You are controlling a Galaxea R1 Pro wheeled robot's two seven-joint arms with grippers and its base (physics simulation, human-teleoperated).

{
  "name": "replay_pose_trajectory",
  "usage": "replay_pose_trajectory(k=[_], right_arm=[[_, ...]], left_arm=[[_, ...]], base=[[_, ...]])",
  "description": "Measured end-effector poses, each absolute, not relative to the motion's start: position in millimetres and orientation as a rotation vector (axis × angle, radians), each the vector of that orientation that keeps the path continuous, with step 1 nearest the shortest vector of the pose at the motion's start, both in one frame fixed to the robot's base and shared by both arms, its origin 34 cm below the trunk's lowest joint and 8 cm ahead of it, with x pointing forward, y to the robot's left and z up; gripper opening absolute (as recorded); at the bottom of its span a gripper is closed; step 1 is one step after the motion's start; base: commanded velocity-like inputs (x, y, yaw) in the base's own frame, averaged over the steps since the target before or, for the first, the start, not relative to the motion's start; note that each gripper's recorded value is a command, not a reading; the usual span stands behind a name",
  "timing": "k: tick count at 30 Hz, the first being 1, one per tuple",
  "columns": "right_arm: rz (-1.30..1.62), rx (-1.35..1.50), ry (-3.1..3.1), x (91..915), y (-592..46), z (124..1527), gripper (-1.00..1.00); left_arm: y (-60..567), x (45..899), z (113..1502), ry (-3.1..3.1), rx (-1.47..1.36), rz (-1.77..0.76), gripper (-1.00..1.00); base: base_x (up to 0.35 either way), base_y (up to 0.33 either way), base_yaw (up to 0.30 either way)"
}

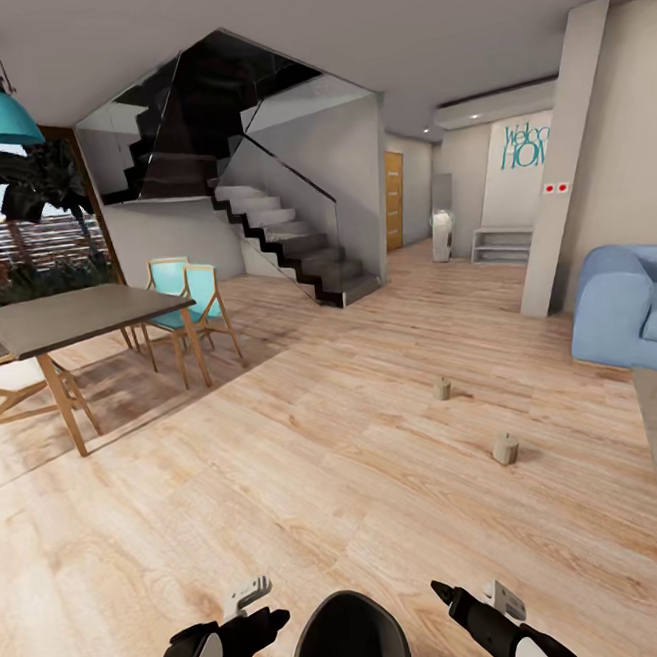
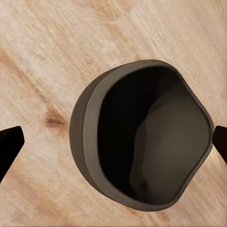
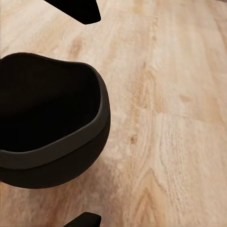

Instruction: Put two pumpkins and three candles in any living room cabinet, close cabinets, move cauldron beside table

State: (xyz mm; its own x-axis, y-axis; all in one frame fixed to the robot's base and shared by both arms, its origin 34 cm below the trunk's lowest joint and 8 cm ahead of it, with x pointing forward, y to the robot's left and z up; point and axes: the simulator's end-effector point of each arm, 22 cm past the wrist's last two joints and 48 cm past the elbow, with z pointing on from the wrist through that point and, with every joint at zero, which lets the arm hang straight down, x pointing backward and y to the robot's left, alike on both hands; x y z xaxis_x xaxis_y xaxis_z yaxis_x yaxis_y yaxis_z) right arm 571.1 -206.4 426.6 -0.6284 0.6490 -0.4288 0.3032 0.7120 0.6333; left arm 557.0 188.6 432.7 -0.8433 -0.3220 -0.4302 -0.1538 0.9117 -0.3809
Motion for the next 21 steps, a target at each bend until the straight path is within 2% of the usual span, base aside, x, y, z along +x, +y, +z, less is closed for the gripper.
replay_pose_trajectory(k=[21], right_arm=[[0.687,0.704,2.31,561.3,-204.1,400.0,1.0]], left_arm=[[191.6,564.8,422.6,2.539,-0.338,-0.459,1.0]], base=[[0.0,0.0,0.0]])
